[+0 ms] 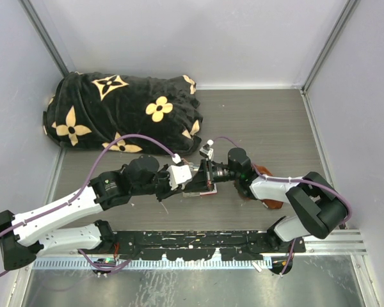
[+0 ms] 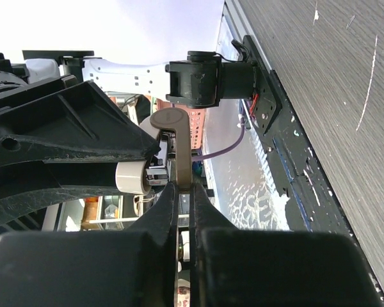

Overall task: Load the staples into the stapler
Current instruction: Open the stapler at the center of the board.

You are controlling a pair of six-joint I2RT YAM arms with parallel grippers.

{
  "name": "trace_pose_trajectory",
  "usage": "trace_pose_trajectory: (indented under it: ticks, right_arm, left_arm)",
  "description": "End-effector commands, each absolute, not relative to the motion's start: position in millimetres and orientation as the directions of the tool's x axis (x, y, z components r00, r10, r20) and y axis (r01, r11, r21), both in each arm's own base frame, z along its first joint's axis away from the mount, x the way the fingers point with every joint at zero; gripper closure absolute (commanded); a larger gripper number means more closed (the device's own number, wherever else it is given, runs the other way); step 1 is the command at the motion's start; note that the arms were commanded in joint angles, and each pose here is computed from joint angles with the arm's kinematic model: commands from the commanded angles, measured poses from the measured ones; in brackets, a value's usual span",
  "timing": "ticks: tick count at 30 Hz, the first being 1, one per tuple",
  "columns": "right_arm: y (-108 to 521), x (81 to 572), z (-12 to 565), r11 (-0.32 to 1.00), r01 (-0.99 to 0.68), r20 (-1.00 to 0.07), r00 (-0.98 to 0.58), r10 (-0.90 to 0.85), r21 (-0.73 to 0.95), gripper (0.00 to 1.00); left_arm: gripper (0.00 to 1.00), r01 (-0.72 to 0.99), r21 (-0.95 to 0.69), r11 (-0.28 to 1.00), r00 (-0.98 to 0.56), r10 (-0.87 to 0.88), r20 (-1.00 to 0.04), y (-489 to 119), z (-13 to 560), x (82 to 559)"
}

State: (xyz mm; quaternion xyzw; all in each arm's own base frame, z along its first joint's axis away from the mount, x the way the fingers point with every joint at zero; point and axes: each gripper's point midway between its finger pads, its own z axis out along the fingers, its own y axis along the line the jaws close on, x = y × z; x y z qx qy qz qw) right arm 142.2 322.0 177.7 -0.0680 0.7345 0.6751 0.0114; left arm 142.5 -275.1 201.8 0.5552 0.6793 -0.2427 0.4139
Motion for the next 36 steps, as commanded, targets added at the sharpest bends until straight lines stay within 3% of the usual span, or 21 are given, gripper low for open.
trace_pose_trajectory:
  ticks: [1, 3, 4, 6, 7, 11, 13, 16, 19, 24, 36]
  right_arm:
    - [333, 149, 218, -0.040, -0.245, -0.246, -0.969, -0.037, 0.969, 0.99]
    - [333, 152, 215, -0.027, -0.259, -0.259, -0.966, -0.008, 0.966, 0.99]
    - [332, 154, 214, -0.021, -0.267, -0.267, -0.964, 0.006, 0.964, 0.99]
    - [332, 159, 210, 0.000, -0.281, -0.281, -0.959, 0.044, 0.960, 0.99]
    - [332, 164, 208, 0.019, -0.289, -0.289, -0.954, 0.073, 0.957, 0.99]
    - [330, 186, 185, 0.148, -0.309, -0.332, -0.928, 0.169, 0.939, 0.99]
    - [328, 199, 172, 0.227, -0.318, -0.365, -0.907, 0.208, 0.921, 0.99]
    - [324, 218, 154, 0.347, -0.315, -0.411, -0.877, 0.248, 0.883, 0.99]
    - [321, 232, 141, 0.433, -0.307, -0.450, -0.848, 0.279, 0.848, 0.99]
    - [320, 247, 122, 0.515, -0.281, -0.475, -0.829, 0.295, 0.810, 0.99]
    - [331, 245, 96, 0.588, -0.270, -0.487, -0.837, 0.249, 0.763, 0.99]
  left_arm:
    - [1.00, 0.960, 0.145, 0.239, 0.028, 0.434, -0.900, -296, 236, 142]
    - [0.89, 0.957, 0.150, 0.250, 0.026, 0.436, -0.899, -295, 236, 144]
    - [0.75, 0.954, 0.152, 0.258, 0.026, 0.437, -0.899, -294, 237, 145]
    - [0.35, 0.947, 0.156, 0.282, 0.017, 0.440, -0.898, -293, 237, 149]
    - [0.24, 0.941, 0.159, 0.300, 0.012, 0.439, -0.899, -291, 239, 152]
    - [0.05, 0.880, 0.155, 0.449, -0.035, 0.387, -0.921, -283, 258, 172]
    - [0.00, 0.816, 0.114, 0.566, -0.090, 0.320, -0.943, -278, 270, 187]
    - [0.02, 0.661, 0.016, 0.750, -0.223, 0.216, -0.951, -262, 270, 213]
    - [0.02, 0.524, -0.135, 0.841, -0.401, 0.104, -0.910, -249, 248, 233]
    - [0.02, 0.390, -0.335, 0.857, -0.558, -0.070, -0.827, -243, 208, 247]
    - [0.01, 0.354, -0.365, 0.861, -0.677, -0.033, -0.735, -265, 154, 258]
